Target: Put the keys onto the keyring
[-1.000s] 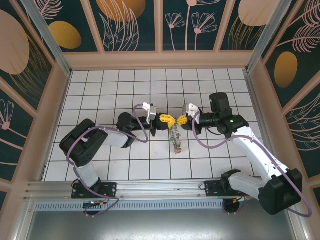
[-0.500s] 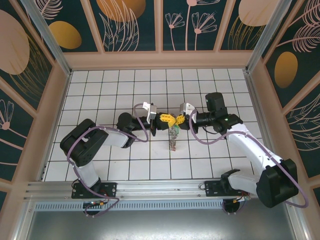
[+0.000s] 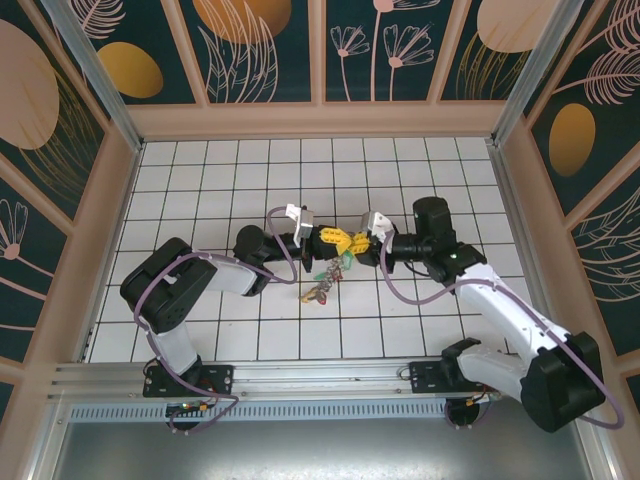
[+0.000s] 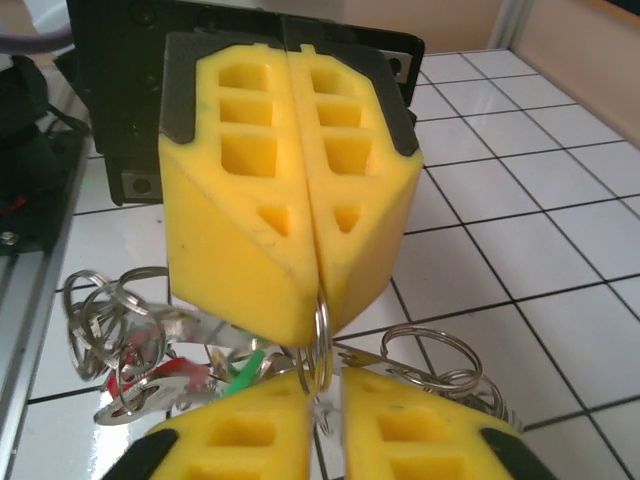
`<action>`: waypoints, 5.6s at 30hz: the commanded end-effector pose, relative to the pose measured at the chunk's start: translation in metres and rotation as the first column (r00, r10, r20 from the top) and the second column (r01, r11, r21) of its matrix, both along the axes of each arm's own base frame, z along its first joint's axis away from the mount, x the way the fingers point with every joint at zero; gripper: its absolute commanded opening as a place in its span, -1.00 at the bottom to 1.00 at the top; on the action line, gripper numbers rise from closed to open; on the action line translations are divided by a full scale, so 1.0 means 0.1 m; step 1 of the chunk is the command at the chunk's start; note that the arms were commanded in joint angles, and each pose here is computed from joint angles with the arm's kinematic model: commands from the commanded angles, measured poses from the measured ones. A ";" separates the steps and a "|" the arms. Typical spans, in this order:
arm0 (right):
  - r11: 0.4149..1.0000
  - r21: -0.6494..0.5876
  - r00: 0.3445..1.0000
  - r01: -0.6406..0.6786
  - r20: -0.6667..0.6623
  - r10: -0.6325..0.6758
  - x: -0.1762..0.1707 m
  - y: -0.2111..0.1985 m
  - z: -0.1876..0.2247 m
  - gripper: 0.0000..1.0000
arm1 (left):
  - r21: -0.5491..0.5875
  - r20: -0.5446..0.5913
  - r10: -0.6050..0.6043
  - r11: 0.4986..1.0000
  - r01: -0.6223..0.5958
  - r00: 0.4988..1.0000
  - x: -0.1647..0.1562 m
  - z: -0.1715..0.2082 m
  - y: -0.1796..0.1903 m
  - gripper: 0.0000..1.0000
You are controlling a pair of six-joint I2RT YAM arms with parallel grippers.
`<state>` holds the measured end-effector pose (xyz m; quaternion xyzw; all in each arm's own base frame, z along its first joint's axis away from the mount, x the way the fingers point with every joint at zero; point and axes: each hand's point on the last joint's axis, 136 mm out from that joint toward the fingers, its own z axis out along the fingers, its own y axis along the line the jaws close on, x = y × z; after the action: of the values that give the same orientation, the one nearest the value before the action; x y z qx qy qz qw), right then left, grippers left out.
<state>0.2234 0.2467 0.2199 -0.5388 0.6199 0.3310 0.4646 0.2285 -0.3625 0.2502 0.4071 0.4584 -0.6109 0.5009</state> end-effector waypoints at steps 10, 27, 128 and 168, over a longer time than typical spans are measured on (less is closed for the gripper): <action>1.000 -0.003 0.986 -0.003 0.167 0.004 -0.14 -0.21 0.30 -0.49 | -0.171 0.173 0.017 0.985 0.013 0.985 -0.15 0.46 0.11 -1.00; 0.997 0.019 0.990 -0.069 0.121 0.066 -0.05 -0.08 0.28 -0.42 | -0.162 0.178 -0.019 0.986 0.048 0.984 -0.18 0.47 0.09 -1.00; 0.989 -0.115 0.995 -0.089 0.025 0.092 -0.14 -0.20 0.11 -0.34 | 0.158 0.297 -0.035 0.987 -0.013 0.954 -0.19 0.18 0.04 -1.00; 0.986 0.013 0.984 -0.165 -0.060 0.165 -0.23 0.02 -0.08 -0.64 | 0.129 0.285 -0.042 0.992 0.006 0.958 -0.21 0.24 0.05 -1.00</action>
<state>0.2049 0.2454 0.2085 -0.5706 0.6033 0.3729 0.4140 0.2108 -0.3613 0.2569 0.5243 0.4454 -0.5215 0.5047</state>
